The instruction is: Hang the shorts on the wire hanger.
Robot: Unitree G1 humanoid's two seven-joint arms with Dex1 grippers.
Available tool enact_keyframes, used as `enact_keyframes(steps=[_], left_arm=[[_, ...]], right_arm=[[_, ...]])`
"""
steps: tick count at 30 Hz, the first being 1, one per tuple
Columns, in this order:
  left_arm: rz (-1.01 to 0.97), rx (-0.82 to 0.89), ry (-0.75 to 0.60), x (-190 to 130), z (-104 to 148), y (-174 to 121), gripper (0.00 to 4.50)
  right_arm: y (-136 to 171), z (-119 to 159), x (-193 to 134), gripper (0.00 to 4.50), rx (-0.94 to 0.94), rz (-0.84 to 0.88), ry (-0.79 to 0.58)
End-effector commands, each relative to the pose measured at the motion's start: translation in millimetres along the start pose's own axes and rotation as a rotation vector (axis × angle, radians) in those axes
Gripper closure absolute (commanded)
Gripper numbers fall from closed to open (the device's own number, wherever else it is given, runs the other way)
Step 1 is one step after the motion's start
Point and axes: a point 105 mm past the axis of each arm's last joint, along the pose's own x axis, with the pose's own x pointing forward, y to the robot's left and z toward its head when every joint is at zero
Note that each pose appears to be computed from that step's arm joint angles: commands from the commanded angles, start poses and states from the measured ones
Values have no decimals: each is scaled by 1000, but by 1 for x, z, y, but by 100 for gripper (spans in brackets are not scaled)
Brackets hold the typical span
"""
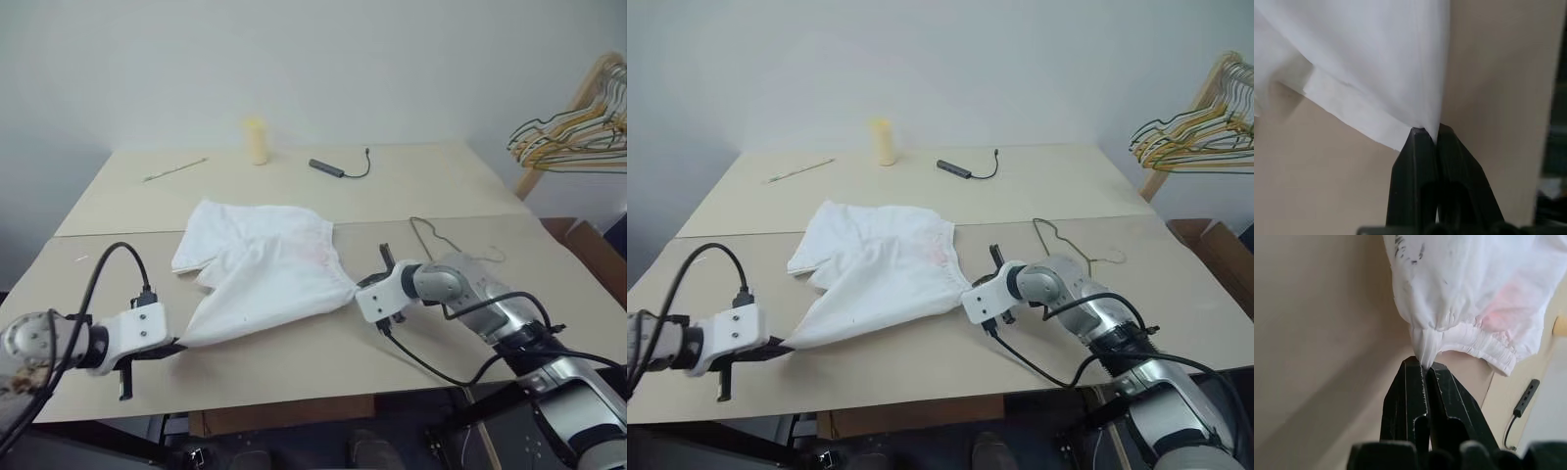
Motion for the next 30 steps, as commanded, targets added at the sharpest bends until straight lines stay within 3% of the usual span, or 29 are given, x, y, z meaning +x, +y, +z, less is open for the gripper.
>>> enact_keyframes(steps=[1,8,17,24,25,30], left_arm=[[-39,-38,56,-7,-2,-15,449],[-157,-58,190,-9,-21,-43,449],[-269,-40,79,-4,2,-58,449],[-307,35,70,-9,1,-54,449],[-308,42,51,-10,4,-54,402],[-313,63,26,-14,8,-52,254]], right_arm=[[11,5,-16,450,-16,88,5],[29,20,-33,450,-23,219,-20],[46,22,-37,450,-42,275,-16],[47,26,-37,450,-37,263,-46],[48,26,-37,394,-33,263,-50],[44,22,-43,234,15,254,-51]])
